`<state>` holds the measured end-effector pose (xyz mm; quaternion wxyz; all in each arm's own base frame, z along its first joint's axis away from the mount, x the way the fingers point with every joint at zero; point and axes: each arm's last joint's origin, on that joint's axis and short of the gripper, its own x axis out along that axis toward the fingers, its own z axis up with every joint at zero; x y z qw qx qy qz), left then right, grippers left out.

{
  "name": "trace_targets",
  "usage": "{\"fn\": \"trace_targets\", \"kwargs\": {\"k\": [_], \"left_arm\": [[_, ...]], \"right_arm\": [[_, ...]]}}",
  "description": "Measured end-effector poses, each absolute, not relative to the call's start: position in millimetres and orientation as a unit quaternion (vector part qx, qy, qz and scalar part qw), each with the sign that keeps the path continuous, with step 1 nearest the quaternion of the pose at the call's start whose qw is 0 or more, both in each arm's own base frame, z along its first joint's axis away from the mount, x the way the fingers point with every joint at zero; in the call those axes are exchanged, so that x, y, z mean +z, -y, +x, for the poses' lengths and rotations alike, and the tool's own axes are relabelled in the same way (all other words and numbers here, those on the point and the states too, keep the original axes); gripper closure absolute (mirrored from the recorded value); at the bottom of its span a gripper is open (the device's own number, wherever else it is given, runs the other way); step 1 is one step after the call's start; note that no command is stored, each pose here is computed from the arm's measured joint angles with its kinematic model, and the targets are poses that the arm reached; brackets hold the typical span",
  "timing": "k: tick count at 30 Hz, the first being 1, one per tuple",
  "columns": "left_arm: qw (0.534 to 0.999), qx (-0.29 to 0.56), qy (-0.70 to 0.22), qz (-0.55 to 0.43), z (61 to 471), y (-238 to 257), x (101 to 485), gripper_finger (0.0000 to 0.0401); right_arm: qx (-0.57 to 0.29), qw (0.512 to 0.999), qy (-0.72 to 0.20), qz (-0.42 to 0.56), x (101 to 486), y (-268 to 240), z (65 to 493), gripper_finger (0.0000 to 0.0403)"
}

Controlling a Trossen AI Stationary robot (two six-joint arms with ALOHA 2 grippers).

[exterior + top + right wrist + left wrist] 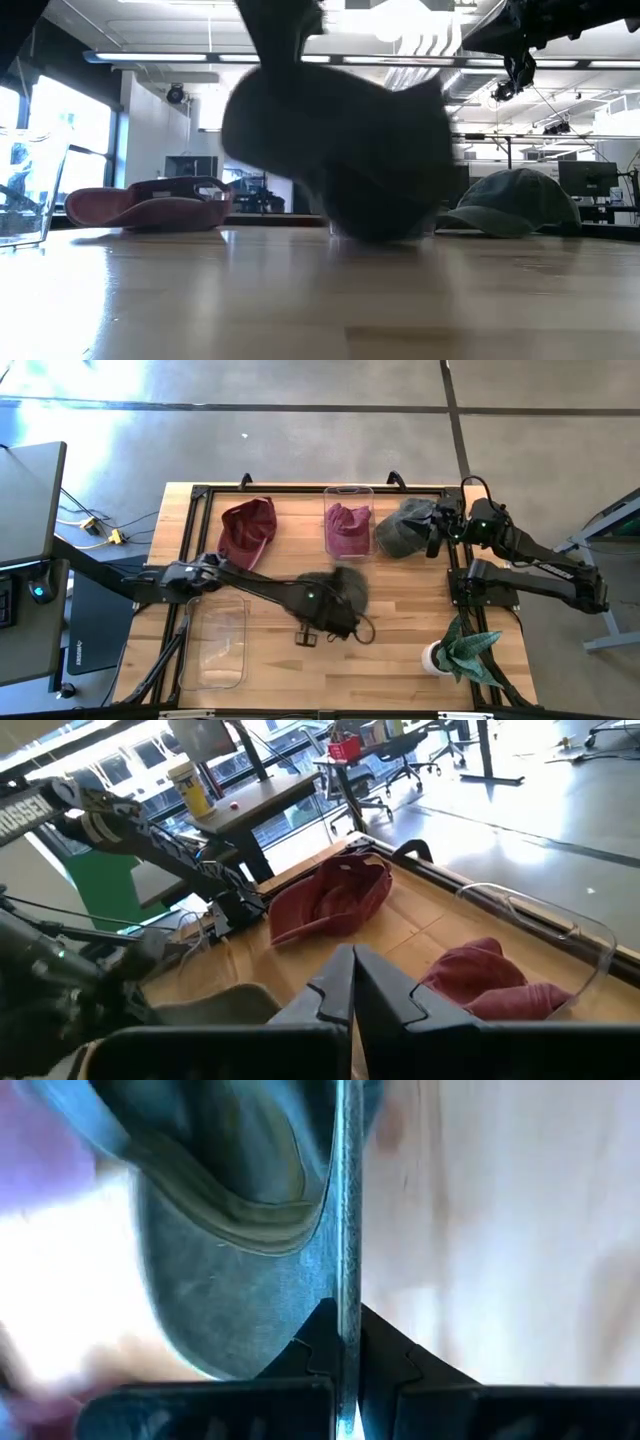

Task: Pick & Place hat
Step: Put the left black cap into the bottom transparent bin

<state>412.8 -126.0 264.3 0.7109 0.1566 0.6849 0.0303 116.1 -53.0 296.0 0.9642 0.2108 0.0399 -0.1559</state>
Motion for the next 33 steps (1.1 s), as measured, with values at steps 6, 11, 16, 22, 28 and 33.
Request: {"fn": "trace_targets", "kwargs": {"k": [6,11,16,22,28,33], "left_arm": [[0.683,-0.111,-0.67,0.27,424.5,115.2,237.6,0.0399],[0.678,-0.12,-0.641,0.339,430.7,122.7,208.9,0.04],[0.663,-0.116,-0.618,0.406,428.3,135.9,191.3,0.04],[0.633,-0.136,-0.677,0.35,417.1,125.6,189.1,0.0381],[0.622,-0.145,-0.743,0.202,401.4,97.2,211.1,0.0322],[0.676,-0.096,-0.717,0.141,389.0,81.5,256.3,0.0286]], "right_arm": [[-0.155,0.961,-0.035,0.226,296.6,52.4,115.0,0.04],[-0.142,0.959,-0.034,0.244,296.9,51.5,114.8,0.0399],[-0.099,0.961,-0.049,0.252,295.5,50.0,117.6,0.0401],[-0.054,0.959,-0.074,0.269,291.9,47.7,127.9,0.04],[-0.01,0.962,-0.078,0.261,291.1,41.7,146.6,0.04],[0.003,0.962,-0.086,0.26,287.4,39.3,160.7,0.0401]]}}
